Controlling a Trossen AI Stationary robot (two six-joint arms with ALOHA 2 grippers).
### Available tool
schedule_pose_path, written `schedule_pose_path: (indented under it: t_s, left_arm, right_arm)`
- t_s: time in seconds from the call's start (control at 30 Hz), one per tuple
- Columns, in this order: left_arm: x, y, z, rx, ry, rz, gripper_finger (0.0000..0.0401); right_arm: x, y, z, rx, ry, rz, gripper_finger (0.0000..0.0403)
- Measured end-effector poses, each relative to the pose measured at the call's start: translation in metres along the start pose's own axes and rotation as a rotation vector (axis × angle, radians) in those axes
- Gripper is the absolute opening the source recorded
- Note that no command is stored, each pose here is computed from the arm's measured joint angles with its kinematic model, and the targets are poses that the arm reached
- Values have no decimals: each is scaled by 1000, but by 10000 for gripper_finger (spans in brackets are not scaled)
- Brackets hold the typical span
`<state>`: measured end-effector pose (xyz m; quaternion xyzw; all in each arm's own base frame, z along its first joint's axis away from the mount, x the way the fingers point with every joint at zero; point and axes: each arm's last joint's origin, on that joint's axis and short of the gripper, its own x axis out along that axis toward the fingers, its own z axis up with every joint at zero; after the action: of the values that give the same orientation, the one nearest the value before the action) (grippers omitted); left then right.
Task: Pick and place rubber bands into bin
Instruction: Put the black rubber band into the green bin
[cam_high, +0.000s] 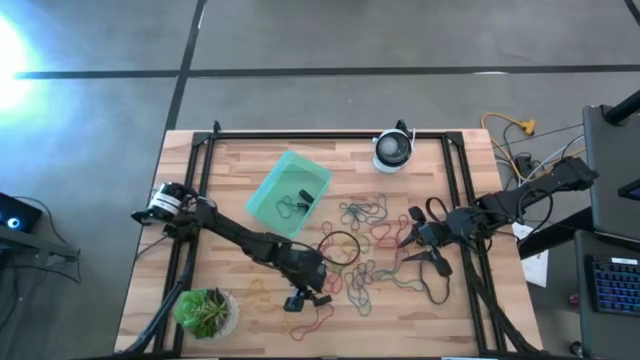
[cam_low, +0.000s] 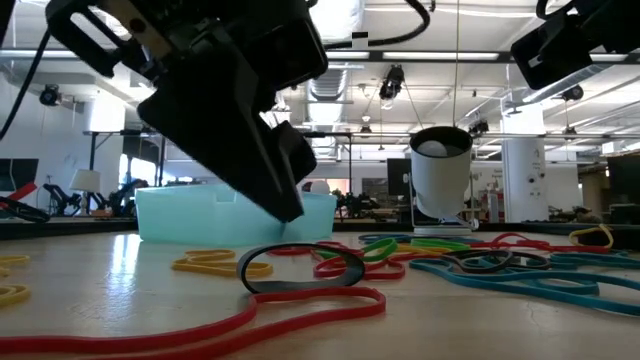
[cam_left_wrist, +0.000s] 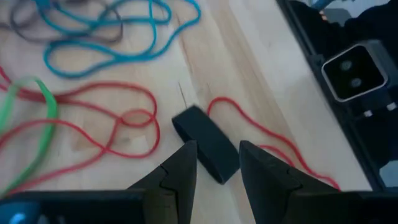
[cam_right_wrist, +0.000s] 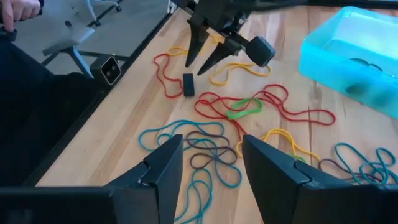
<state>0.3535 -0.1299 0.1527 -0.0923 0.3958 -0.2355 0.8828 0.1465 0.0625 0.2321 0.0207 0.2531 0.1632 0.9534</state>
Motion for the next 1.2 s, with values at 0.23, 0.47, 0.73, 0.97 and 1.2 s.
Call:
schedule_pose_path:
  t_s: [0.23,0.47,0.73,0.97,1.2]
  left_arm:
    - [11,3,-5,-6,16,-35,105]
    - [13,4,-6,-7,19,-36,105]
    - [15,5,-6,-7,4,-42,105]
    - [15,5,-7,-22,0,-44,105]
    - [15,4,-6,-36,-2,-61,105]
  right_arm:
    - [0,0,0,-2,1,-1,148]
    - [0,0,0,-6,0,-1,138]
    - [0,0,0,-10,1,-1,130]
    - [1,0,-1,-10,1,-2,129]
    - [1,0,-1,-10,1,-2,123]
